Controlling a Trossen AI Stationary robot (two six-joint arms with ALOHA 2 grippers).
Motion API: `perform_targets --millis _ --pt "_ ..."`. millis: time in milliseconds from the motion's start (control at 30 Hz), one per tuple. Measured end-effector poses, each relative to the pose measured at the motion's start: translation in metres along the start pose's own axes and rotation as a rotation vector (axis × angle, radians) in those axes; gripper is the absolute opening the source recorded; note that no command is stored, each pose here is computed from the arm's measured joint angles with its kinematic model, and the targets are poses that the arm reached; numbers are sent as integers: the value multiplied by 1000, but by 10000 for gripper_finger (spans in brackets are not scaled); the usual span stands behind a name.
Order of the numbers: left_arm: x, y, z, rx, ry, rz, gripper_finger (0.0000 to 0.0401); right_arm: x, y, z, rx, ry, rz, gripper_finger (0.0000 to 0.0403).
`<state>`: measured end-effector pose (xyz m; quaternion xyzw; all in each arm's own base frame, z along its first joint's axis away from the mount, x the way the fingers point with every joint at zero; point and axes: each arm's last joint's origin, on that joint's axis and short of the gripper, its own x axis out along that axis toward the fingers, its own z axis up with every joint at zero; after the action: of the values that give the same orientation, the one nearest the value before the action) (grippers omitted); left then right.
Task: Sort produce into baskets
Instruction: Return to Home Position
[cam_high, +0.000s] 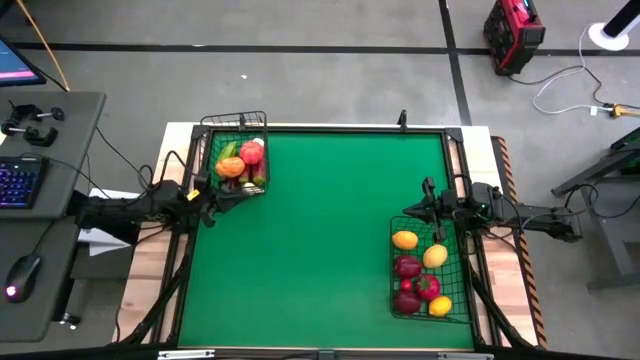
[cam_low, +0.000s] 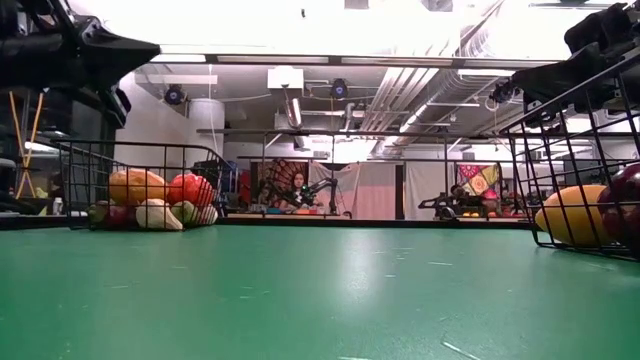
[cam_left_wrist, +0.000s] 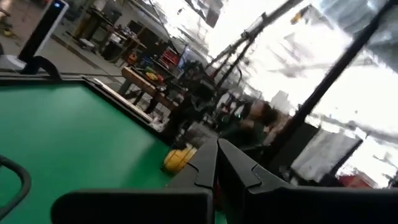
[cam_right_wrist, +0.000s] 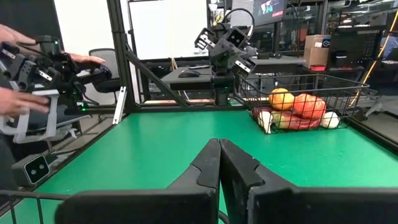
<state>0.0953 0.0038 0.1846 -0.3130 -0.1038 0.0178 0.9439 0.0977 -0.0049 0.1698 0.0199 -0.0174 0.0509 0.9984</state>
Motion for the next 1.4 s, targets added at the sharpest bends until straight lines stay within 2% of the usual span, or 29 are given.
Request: perform_targets --millis 200,267,400,733,1400 --pt "-1 5 -11 306 147 -15 0 0 0 0 -1 0 0 0" --pt "-1 7 -15 371 199 -33 0 0 0 0 -1 0 0 0" --pt "-1 6 -14 467 195 -53 0 0 0 0 -1 1 1 0" --pt "-1 8 -13 398 186 -21 0 0 0 0 -1 2 1 0" --pt "-1 9 -13 398 188 -17 0 0 0 0 -1 2 1 0"
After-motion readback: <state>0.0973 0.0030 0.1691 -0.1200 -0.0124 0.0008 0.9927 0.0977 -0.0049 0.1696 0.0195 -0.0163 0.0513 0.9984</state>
